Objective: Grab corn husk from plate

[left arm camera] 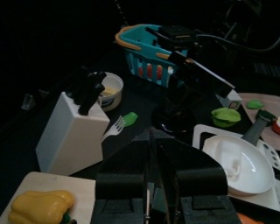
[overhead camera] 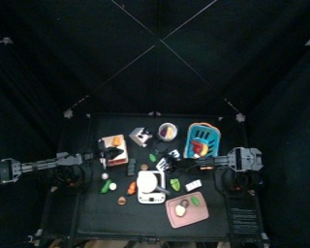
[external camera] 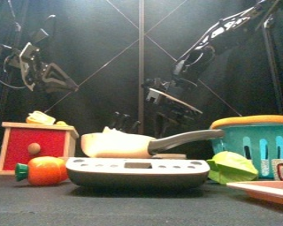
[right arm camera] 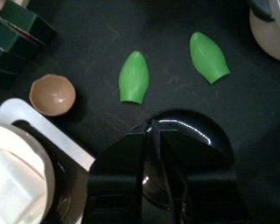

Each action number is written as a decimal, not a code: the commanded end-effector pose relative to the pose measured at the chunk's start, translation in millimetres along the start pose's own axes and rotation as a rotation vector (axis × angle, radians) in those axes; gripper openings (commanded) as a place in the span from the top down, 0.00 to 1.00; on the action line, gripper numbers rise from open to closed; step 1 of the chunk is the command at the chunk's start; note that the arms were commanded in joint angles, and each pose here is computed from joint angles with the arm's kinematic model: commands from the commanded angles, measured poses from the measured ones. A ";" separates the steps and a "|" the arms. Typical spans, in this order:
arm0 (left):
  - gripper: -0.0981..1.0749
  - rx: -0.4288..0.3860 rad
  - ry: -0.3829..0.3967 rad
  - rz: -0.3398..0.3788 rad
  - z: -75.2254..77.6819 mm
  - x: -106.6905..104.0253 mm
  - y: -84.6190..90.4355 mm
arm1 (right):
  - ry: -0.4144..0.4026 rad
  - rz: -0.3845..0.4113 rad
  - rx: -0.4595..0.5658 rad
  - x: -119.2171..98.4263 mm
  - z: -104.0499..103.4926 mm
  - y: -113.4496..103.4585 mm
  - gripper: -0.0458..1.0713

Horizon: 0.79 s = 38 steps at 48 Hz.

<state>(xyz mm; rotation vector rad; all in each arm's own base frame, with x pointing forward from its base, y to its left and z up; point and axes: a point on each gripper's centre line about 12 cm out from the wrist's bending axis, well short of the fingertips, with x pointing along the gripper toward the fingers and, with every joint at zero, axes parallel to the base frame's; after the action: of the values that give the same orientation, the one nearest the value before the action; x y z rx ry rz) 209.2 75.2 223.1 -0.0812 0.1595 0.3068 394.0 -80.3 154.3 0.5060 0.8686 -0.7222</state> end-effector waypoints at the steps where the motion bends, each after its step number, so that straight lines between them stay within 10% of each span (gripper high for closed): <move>1: 0.50 -0.005 -0.013 0.003 4.2 0.9 0.5 | -0.042 0.020 0.018 -23.8 13.0 6.1 0.45; 21: 0.50 -0.057 0.032 0.003 -14.8 -3.8 -1.6 | -0.033 0.071 -0.010 -73.0 -6.1 33.1 0.45; 38: 0.50 -0.043 0.088 -0.147 -34.0 -11.1 -34.4 | -0.013 0.157 -0.091 -93.8 -35.2 65.3 0.45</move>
<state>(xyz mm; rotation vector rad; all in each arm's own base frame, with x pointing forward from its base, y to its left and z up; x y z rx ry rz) 201.7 42.5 190.7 -0.1540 0.2417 0.1958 381.2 11.8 193.6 0.4734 0.9007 -0.5882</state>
